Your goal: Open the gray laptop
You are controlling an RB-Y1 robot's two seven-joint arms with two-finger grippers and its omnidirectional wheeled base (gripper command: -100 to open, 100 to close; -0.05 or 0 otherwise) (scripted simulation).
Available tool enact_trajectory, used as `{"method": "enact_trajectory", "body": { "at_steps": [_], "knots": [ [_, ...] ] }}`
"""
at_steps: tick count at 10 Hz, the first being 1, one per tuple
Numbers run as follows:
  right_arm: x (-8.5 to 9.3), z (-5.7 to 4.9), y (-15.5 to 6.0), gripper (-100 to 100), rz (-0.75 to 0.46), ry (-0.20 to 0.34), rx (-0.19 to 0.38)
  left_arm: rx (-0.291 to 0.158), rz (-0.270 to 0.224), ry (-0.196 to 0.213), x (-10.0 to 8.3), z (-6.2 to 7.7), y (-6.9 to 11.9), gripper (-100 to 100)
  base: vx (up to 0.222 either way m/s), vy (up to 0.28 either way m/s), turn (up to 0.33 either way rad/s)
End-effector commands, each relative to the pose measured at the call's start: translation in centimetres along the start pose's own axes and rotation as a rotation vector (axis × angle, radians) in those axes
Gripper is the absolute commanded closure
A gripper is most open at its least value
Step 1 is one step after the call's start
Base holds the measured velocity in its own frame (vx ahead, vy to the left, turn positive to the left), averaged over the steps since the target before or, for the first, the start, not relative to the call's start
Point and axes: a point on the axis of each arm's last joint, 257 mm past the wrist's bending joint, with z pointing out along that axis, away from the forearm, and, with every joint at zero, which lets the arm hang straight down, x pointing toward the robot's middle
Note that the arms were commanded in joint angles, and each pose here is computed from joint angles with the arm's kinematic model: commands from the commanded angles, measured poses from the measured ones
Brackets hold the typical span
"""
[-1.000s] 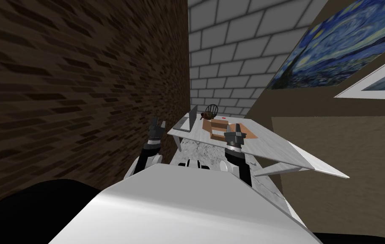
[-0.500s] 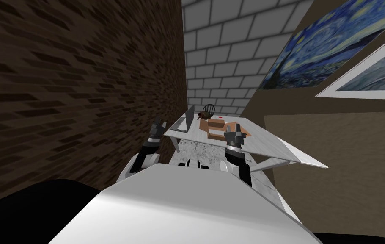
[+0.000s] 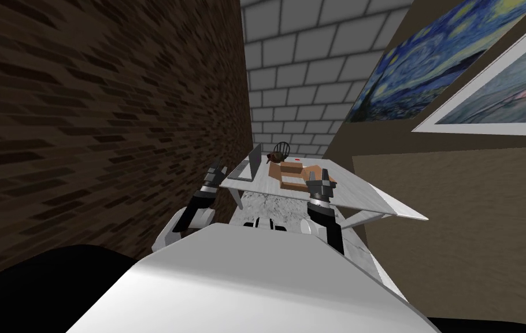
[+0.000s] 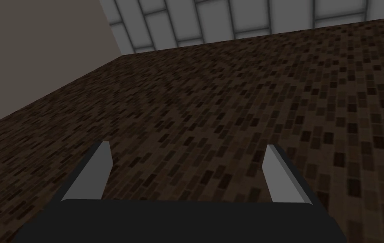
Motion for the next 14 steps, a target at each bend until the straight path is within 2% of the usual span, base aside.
{"method": "enact_trajectory", "body": {
  "at_steps": [1,5,11,13,14],
  "knots": [
    [0.0,0.0,0.0,0,0.0,0.0,0.0,-0.055,0.012,0.01,-0.6,0.4,1.0,-100,0.018,-0.036,-0.156],
    [0.0,0.0,0.0,0,0.0,0.0,0.0,-0.116,0.025,0.016,-1.2,0.6,2.2,-100,0.014,-0.023,-0.067],
    [0.0,0.0,0.0,0,0.0,0.0,0.0,-0.222,0.064,0.031,-2.5,1.0,4.1,-100,0.016,-0.024,-0.084],
    [0.0,0.0,0.0,0,0.0,0.0,0.0,-0.27,0.087,0.036,-3.3,1.2,4.9,-100,0.011,-0.022,-0.112],
    [0.0,0.0,0.0,0,0.0,0.0,0.0,-0.279,0.087,0.033,-3.4,1.1,5.2,-100,0.013,-0.018,-0.051]
  ]
}}
